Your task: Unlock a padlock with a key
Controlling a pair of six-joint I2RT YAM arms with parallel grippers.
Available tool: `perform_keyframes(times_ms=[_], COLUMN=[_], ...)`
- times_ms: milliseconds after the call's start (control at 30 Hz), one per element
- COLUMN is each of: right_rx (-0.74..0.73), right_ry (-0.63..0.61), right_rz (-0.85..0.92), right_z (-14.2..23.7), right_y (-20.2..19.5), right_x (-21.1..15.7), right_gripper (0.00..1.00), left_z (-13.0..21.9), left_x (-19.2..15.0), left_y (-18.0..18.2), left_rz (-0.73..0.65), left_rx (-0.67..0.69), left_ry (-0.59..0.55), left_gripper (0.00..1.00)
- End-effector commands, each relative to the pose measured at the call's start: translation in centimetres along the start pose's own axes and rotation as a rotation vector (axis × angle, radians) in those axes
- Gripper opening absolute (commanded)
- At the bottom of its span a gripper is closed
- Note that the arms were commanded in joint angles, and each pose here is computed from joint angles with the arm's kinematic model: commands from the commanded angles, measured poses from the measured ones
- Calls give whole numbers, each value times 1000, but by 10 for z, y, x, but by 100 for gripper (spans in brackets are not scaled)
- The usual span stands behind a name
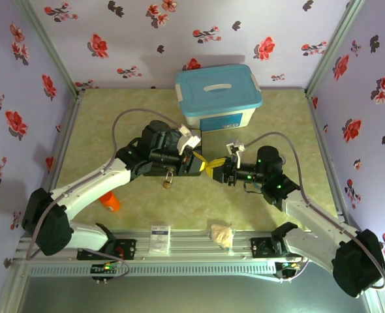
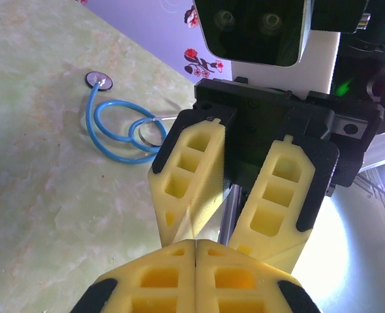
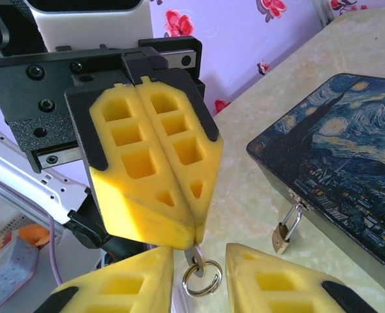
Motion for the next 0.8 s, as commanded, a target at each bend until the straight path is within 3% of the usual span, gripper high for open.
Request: perform_keyframes(times_ms=[0,200,300,433,767], right_rx=[37,43,38,35,24], right_ry=[-6,-4,-3,-6,-5], right_rz=[18,17,13,20,33], right_z=[-1,-3,-3,-2,-1], right_y=[6,6,6,7,6], right_x=[-2,-2,-3,-3,-3], right_gripper=[24,21,32,34,19], left_z=[0,1,1,0,1], left_x=[7,9,10,10,7], left_y=[-13,-14,-14,-13,-13], left_rz=[-33,-33,-35,-35,-37], left_rx=[-45,-46,-48,-47,-50], left_ry=[-4,-14,-17,-13,3], left_gripper=[0,0,0,0,0])
Point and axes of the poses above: each hand's point on the last joint's axis, 136 mm out from that joint toward the fingers, its own z axis back along the fingers, its own y axis along the line the jaws close on, x = y × z, the point moved 4 cm from there along z, back along the fingers, and after that the axes turned 9 degrees about z, right-handed, at the moved point
